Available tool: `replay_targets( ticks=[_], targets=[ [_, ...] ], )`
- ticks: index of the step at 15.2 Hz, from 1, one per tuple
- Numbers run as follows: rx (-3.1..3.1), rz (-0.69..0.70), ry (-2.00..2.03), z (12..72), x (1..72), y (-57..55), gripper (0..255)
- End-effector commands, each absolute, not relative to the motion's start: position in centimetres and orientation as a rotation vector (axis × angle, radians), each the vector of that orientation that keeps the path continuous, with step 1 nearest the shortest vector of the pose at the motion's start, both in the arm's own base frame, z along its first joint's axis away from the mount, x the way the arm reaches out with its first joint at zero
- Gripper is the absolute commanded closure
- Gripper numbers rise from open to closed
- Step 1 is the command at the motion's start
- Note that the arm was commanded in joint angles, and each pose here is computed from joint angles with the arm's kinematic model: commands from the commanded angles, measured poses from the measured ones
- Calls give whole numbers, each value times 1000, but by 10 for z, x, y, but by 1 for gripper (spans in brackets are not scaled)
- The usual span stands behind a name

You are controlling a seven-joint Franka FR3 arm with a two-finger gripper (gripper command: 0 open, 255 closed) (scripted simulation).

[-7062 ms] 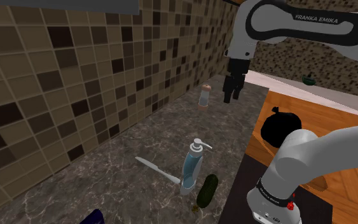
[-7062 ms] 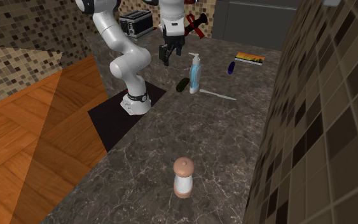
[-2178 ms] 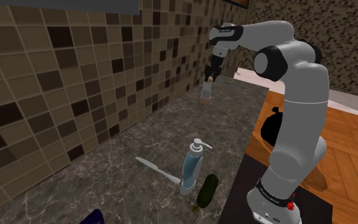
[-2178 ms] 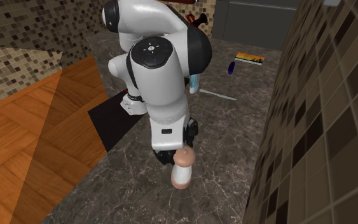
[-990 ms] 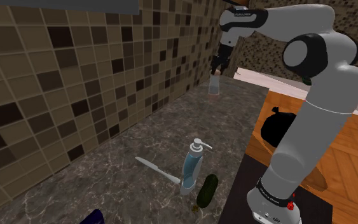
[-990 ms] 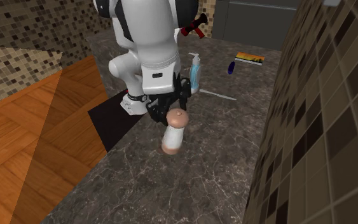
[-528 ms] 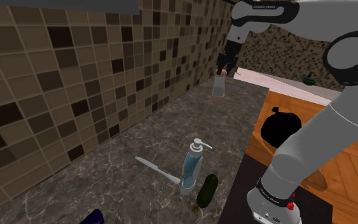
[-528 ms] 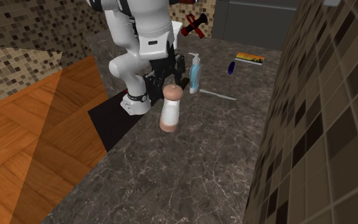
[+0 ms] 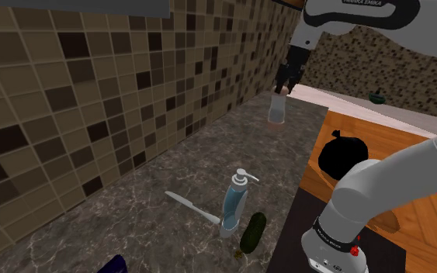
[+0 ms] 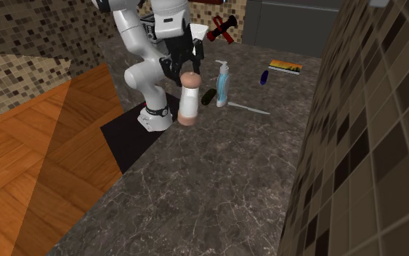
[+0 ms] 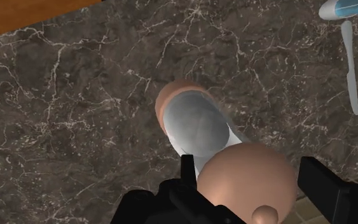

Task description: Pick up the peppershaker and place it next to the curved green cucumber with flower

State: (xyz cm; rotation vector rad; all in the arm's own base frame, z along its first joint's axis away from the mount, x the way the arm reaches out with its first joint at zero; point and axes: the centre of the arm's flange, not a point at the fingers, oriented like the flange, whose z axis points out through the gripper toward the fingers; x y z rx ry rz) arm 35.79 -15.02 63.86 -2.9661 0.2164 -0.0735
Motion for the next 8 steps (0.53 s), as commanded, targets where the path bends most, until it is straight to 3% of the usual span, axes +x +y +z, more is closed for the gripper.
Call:
replay_targets(
  ticks=[1,8],
  targets=[
    [-2967,-72,218,644,336,-131,255],
    [-2967,-72,218,668,267,-74,255]
  ],
)
